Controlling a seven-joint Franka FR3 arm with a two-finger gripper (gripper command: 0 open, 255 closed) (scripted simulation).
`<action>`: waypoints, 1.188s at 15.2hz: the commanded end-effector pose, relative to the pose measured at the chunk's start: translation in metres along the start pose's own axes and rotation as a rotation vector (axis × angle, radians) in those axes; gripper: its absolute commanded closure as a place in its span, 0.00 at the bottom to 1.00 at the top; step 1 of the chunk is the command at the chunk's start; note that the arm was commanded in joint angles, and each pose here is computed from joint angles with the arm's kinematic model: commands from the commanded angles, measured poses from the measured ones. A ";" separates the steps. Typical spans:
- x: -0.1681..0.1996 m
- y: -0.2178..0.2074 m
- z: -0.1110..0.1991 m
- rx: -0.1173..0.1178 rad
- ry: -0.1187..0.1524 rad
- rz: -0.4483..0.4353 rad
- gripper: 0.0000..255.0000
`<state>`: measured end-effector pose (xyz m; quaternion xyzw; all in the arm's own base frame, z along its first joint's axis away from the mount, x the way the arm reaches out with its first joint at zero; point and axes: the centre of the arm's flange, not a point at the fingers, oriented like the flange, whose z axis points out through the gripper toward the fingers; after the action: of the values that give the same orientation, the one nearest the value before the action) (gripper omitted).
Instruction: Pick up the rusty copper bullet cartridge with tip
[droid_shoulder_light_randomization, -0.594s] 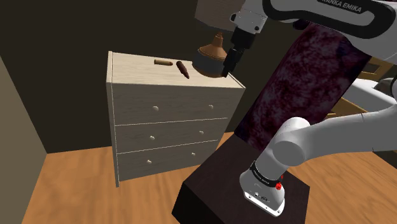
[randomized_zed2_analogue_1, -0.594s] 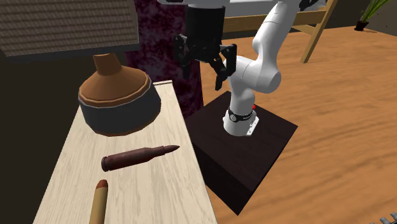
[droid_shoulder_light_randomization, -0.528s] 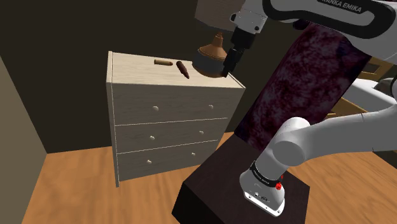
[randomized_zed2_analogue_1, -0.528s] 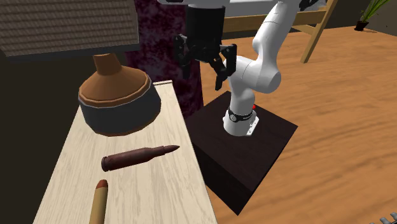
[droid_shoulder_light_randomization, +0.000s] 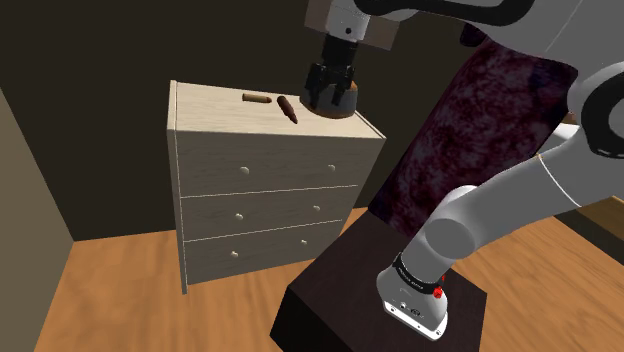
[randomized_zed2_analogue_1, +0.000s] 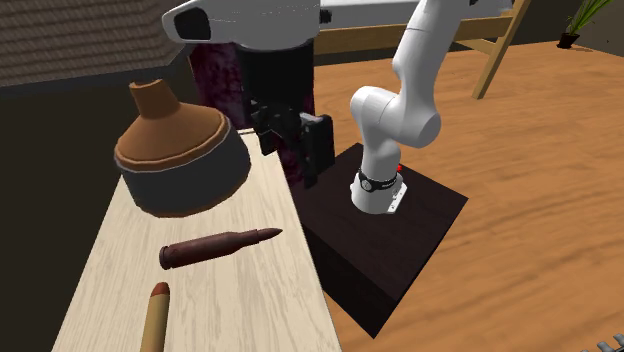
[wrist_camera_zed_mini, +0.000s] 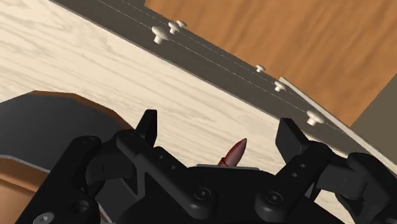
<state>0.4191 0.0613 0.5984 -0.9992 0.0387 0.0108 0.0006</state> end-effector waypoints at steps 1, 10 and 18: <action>0.030 -0.008 0.007 0.000 -0.026 0.091 0.00; 0.119 -0.009 0.036 -0.004 -0.096 0.347 0.00; 0.122 -0.011 0.068 -0.005 -0.096 0.347 1.00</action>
<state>0.5386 0.0654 0.5308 -0.9763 0.2088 0.0571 -0.0014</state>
